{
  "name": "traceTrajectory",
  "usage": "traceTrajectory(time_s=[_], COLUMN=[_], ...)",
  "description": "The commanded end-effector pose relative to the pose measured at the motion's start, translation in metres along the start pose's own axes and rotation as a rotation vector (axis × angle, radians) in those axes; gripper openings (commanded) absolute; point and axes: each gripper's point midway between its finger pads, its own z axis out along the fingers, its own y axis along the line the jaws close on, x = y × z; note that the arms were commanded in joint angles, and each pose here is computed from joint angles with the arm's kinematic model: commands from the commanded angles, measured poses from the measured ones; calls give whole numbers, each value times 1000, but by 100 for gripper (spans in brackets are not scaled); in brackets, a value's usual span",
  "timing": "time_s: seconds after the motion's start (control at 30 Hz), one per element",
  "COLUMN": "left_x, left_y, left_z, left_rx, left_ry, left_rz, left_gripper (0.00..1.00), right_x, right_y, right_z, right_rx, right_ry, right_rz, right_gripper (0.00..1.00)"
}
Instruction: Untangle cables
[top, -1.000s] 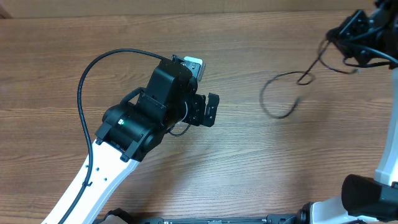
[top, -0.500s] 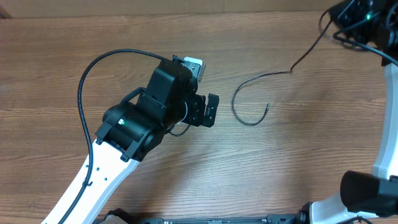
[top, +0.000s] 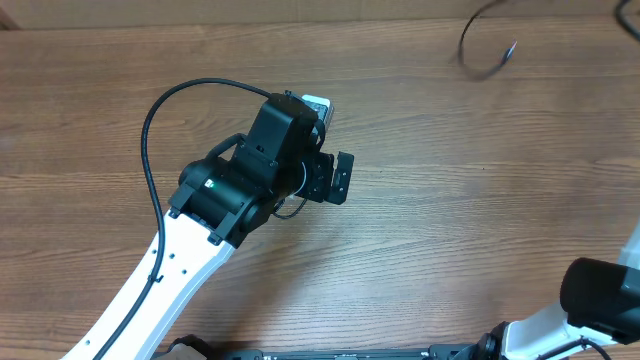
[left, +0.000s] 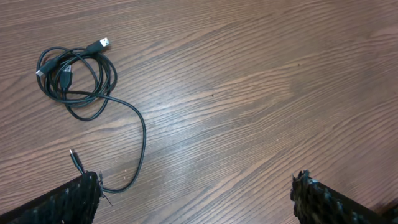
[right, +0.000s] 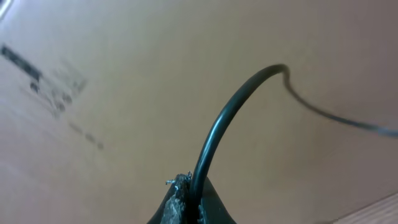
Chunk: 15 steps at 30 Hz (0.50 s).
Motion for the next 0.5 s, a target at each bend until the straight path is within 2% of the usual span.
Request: traceTrajectory(time_s=[0.0, 0.03, 0.07, 0.23, 0.27, 0.33, 0.4, 0.43, 0.47], left_x=[-5, -5, -5, -4, -3, -3, -2, -2, -2], left_y=[-2, -2, -2, -5, -6, -8, -10, -10, -10], left_z=[-1, -1, -1, -1, -1, -1, -2, -2, -2], left_rx=[12, 12, 13, 27, 37, 46, 57, 61, 61], left_ry=[-11, -11, -10, -4, -1, 2, 6, 7, 8], left_rz=[-2, -2, -2, -2, -2, -2, -2, -2, -2], left_gripper=[100, 100, 100, 100, 100, 100, 100, 100, 100], right_x=[15, 25, 36, 93, 104, 124, 138, 145, 149], right_y=[-4, -17, -32, -116, -129, -147, -160, -166, -169], right_z=[2, 6, 11, 25, 27, 30, 30, 30, 30], right_rx=[7, 45, 90, 343, 375, 410, 435, 447, 454], right_ry=[70, 100, 134, 288, 320, 384, 434, 458, 474], right_rz=[21, 19, 20, 98, 112, 109, 93, 85, 79], right_gripper=[8, 16, 19, 17, 24, 57, 55, 57, 64])
